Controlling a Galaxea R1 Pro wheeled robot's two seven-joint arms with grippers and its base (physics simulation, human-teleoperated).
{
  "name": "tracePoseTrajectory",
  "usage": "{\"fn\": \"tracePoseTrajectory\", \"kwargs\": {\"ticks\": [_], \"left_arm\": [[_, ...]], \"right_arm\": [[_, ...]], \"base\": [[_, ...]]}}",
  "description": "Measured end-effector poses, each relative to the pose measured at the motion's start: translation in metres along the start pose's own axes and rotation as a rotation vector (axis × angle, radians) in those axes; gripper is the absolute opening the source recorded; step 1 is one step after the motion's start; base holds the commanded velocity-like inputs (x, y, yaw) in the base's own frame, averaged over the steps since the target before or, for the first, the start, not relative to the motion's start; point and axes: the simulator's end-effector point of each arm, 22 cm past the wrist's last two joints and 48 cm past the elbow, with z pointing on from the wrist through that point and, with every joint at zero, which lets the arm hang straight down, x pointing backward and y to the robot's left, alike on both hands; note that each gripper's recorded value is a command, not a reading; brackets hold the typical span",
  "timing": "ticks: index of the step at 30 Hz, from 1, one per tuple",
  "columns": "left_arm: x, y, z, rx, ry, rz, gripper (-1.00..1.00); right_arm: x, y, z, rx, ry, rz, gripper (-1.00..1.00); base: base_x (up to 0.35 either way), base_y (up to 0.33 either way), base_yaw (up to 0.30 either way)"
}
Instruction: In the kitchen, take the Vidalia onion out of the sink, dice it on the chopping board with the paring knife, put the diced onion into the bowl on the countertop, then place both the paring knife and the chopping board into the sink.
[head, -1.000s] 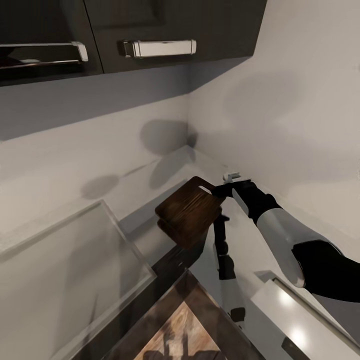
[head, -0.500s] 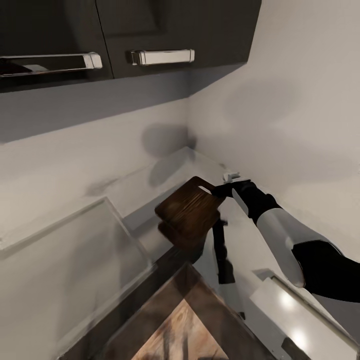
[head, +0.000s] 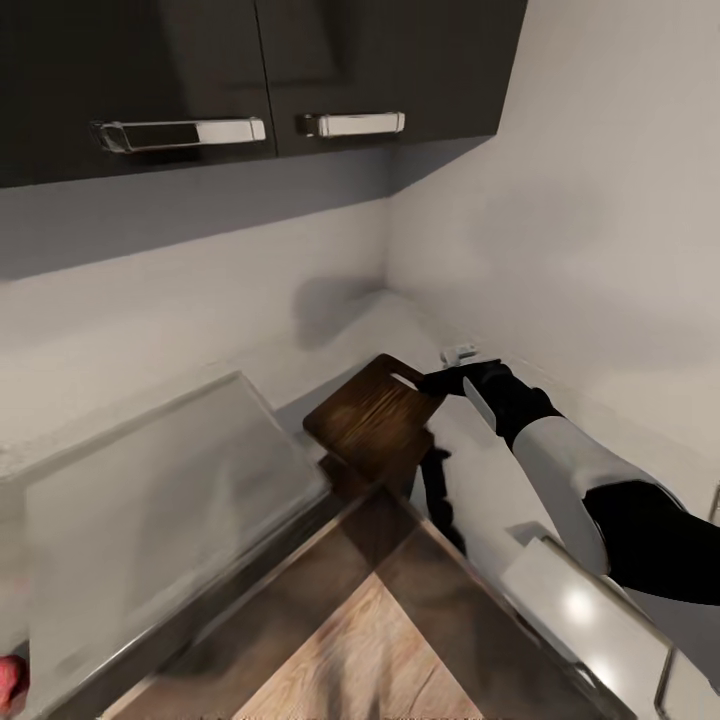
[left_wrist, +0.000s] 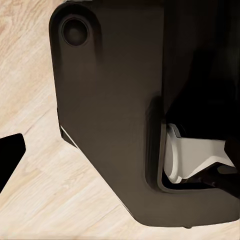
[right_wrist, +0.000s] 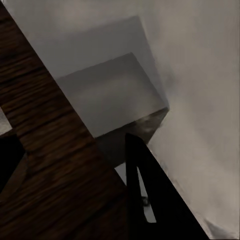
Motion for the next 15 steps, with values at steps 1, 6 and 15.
{"fn": "tracePoseTrajectory", "kwargs": {"ticks": [1,6,15], "left_arm": [[-0.001,0.000,0.000,0.000,-0.002,0.000,1.00],[-0.003,0.000,0.000,0.000,-0.009,0.001,1.00],[-0.009,0.000,0.000,0.000,-0.023,0.001,1.00]], "right_arm": [[-0.001,0.000,-0.001,-0.001,-0.002,0.001,-1.00],[-0.005,0.000,-0.005,0.000,-0.009,-0.001,-1.00],[-0.013,0.001,-0.012,0.001,-0.021,-0.004,-1.00]], "base": [[-0.128,0.000,0.028],[-0.120,0.000,0.007],[-0.235,0.053,0.000]]}}
